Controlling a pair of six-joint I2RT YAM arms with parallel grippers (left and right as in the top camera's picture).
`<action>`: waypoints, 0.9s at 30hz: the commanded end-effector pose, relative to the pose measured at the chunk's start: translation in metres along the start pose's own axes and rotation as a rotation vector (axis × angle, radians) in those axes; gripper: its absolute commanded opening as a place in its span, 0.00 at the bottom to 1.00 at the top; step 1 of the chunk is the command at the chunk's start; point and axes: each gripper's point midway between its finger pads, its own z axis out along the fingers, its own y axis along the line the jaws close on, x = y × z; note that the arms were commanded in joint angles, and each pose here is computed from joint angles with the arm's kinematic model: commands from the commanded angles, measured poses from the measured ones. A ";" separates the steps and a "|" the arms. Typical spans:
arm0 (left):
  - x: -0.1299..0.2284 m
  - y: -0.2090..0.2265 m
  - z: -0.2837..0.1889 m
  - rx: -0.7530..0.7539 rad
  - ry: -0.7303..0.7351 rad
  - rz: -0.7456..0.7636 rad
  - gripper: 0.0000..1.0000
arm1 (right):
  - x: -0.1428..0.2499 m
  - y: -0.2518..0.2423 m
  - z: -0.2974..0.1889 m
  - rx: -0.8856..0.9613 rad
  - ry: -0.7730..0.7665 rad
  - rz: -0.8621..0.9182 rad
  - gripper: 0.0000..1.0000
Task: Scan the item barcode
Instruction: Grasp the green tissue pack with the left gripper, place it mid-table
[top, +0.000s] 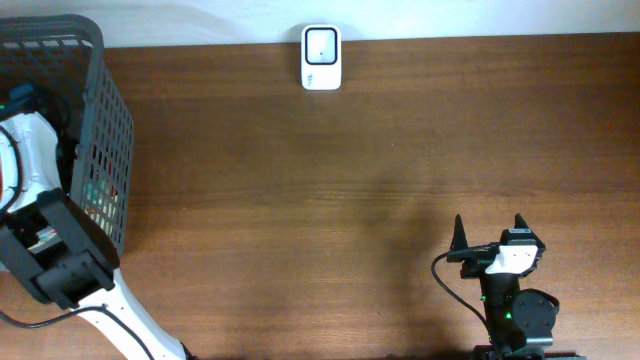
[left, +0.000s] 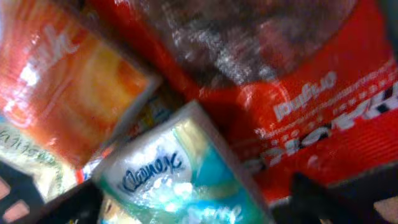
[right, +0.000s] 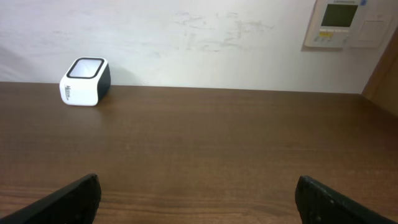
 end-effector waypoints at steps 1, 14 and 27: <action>-0.007 0.002 0.008 -0.010 -0.025 -0.016 0.34 | 0.005 0.001 0.001 -0.005 0.010 -0.007 0.99; -0.057 -0.001 -0.238 0.370 -0.398 -0.063 0.00 | 0.005 0.001 0.001 -0.005 0.010 -0.007 0.99; 0.289 -0.238 -0.331 0.850 -0.261 0.993 0.00 | 0.005 0.001 0.001 -0.005 0.010 -0.007 0.99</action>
